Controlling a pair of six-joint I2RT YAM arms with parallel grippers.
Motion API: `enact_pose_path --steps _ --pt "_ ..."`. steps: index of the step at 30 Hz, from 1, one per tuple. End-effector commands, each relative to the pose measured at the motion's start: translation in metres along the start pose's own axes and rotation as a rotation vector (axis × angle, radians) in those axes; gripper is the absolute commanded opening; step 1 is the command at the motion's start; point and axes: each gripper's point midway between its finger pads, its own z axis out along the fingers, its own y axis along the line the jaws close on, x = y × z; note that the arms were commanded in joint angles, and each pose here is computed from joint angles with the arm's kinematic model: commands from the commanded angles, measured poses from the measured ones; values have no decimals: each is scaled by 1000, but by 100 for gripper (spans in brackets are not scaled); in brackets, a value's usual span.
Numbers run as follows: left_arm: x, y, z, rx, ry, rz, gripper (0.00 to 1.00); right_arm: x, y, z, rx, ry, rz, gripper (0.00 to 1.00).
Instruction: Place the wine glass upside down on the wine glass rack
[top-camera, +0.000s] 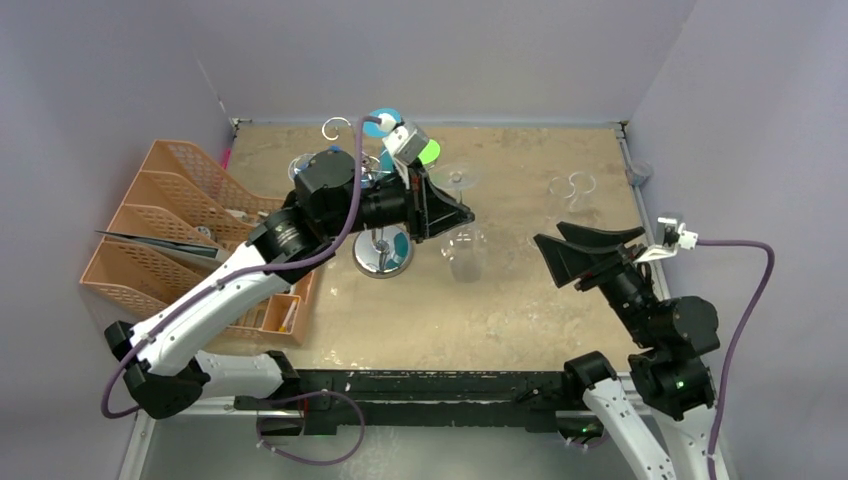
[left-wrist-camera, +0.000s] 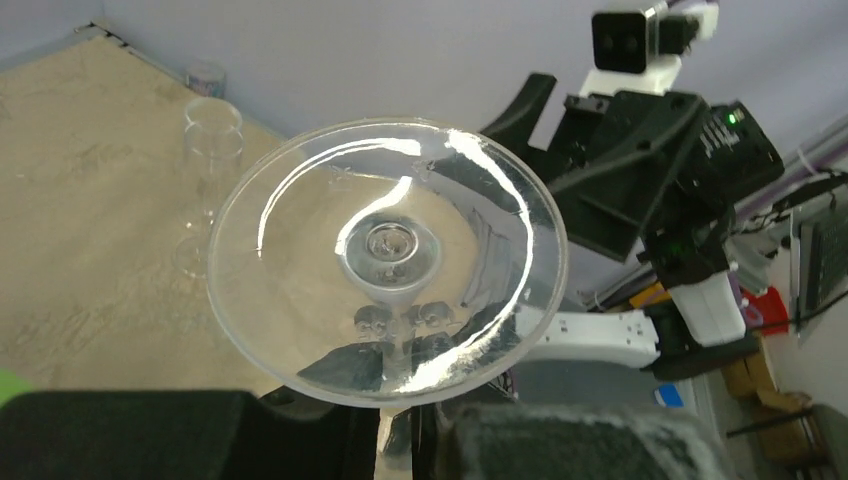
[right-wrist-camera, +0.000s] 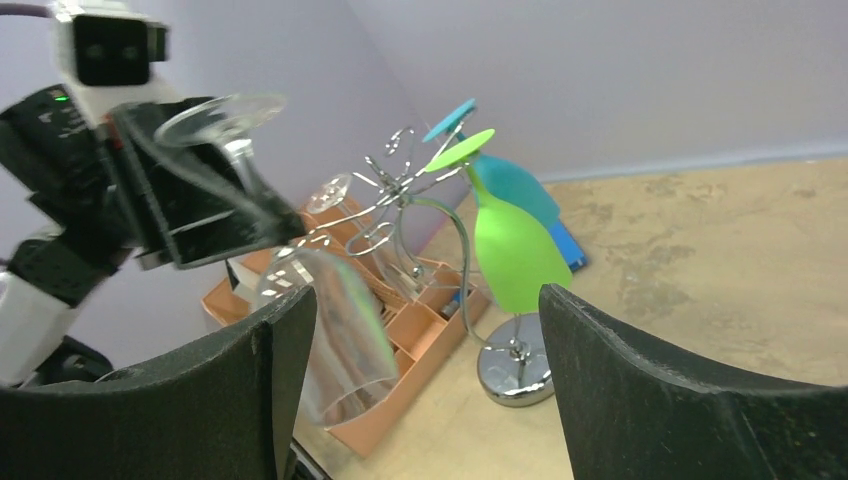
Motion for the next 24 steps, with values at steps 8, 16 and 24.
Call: enact_pose_path --steps 8,16,24 --pt "11 6 -80 -165 111 200 0 7 -22 18 75 29 -4 82" --pt "27 45 -110 -387 107 205 0 28 -37 43 104 124 42 81" --pt "47 58 -110 -415 127 188 0 76 -10 63 -161 414 39 82"
